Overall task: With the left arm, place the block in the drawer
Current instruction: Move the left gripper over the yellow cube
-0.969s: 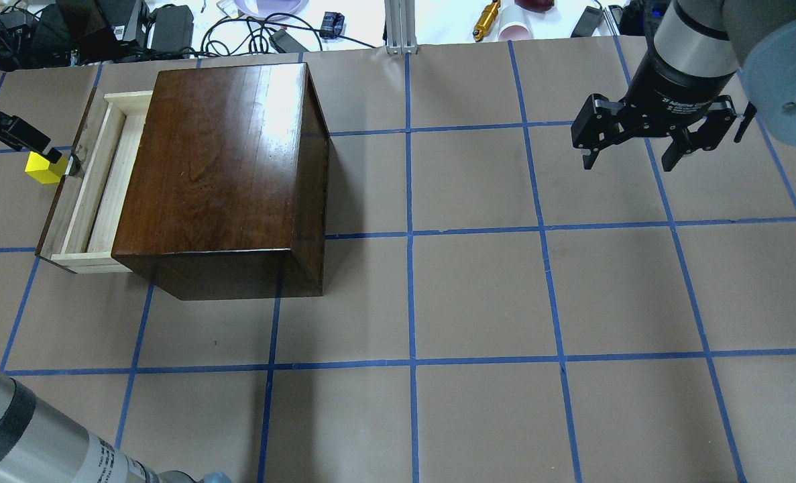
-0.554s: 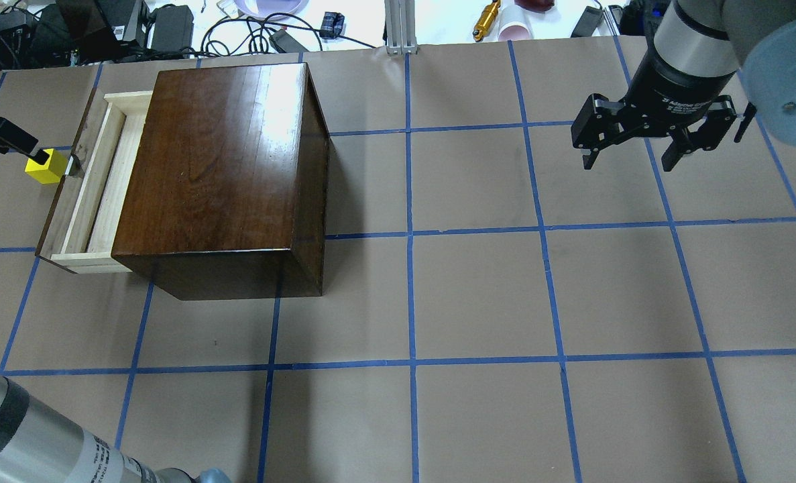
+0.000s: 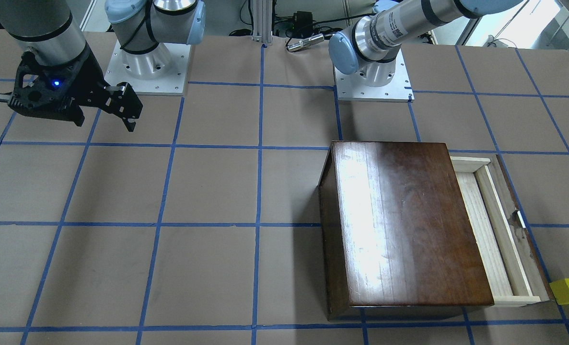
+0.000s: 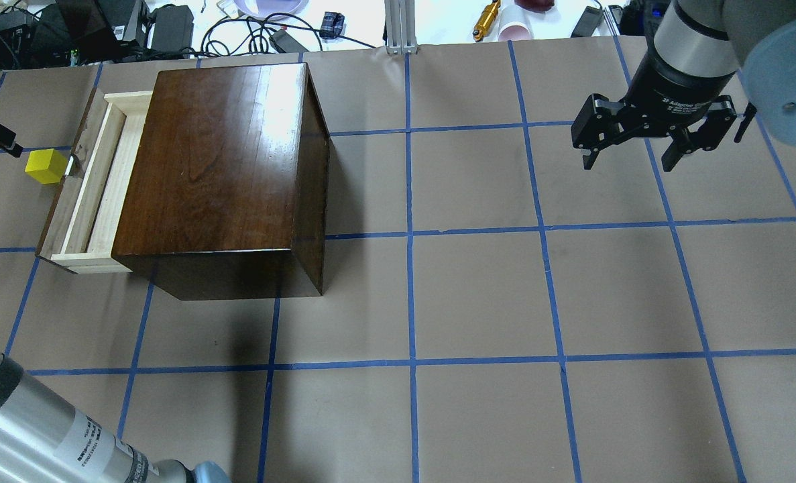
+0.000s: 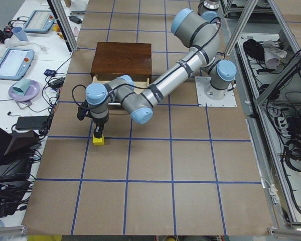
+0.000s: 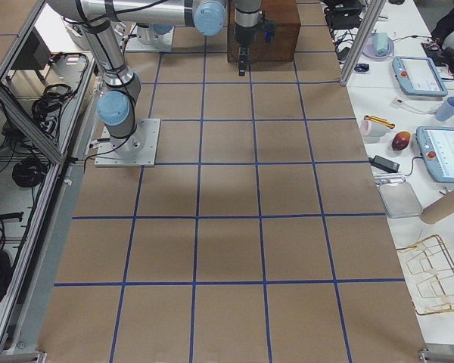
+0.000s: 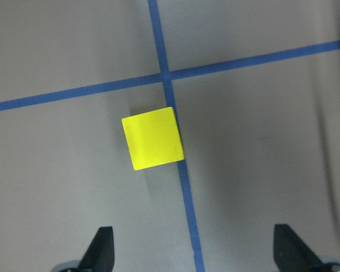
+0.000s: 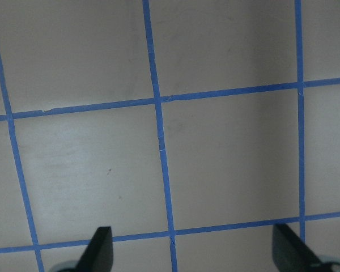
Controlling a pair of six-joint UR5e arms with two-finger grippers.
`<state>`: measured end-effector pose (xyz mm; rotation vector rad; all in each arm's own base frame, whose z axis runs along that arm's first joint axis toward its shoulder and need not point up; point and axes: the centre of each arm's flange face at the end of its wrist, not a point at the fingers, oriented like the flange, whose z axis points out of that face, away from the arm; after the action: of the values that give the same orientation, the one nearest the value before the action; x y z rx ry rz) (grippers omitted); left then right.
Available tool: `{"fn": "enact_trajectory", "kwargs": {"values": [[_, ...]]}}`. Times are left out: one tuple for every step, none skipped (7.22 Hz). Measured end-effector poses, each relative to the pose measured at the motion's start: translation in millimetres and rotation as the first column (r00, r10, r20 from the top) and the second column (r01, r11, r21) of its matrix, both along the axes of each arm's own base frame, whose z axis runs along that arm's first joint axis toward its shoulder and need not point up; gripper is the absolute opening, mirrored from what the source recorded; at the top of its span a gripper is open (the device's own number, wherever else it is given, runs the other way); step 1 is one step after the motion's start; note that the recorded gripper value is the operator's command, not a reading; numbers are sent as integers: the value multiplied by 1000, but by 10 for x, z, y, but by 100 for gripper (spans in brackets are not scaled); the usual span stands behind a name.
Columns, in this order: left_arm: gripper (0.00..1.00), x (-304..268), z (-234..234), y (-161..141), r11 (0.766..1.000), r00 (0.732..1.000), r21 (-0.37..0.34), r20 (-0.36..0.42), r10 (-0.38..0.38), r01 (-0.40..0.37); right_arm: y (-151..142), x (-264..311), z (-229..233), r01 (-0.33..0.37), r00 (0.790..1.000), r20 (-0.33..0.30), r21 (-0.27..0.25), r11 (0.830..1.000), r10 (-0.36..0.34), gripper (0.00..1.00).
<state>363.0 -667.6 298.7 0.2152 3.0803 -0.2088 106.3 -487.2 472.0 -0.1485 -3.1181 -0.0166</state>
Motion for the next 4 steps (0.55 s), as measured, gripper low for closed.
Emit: {"fn": "enact_trajectory", "kwargs": {"values": [[100,100,-113,-53,1000,1000,-5,2,10,-10,0,0,1,0,1000,0,0,1000,0,100],[100,179,-226,-122,1000,1000,-7,-1,23,-23,0,0,2,0,1000,0,0,1000,0,100],[100,251,-327,-206,999,999,-11,-6,44,-44,0,0,2,0,1000,0,0,1000,0,100],[100,308,-425,-277,998,998,-13,-13,67,-67,0,0,2,0,1000,0,0,1000,0,100]]}}
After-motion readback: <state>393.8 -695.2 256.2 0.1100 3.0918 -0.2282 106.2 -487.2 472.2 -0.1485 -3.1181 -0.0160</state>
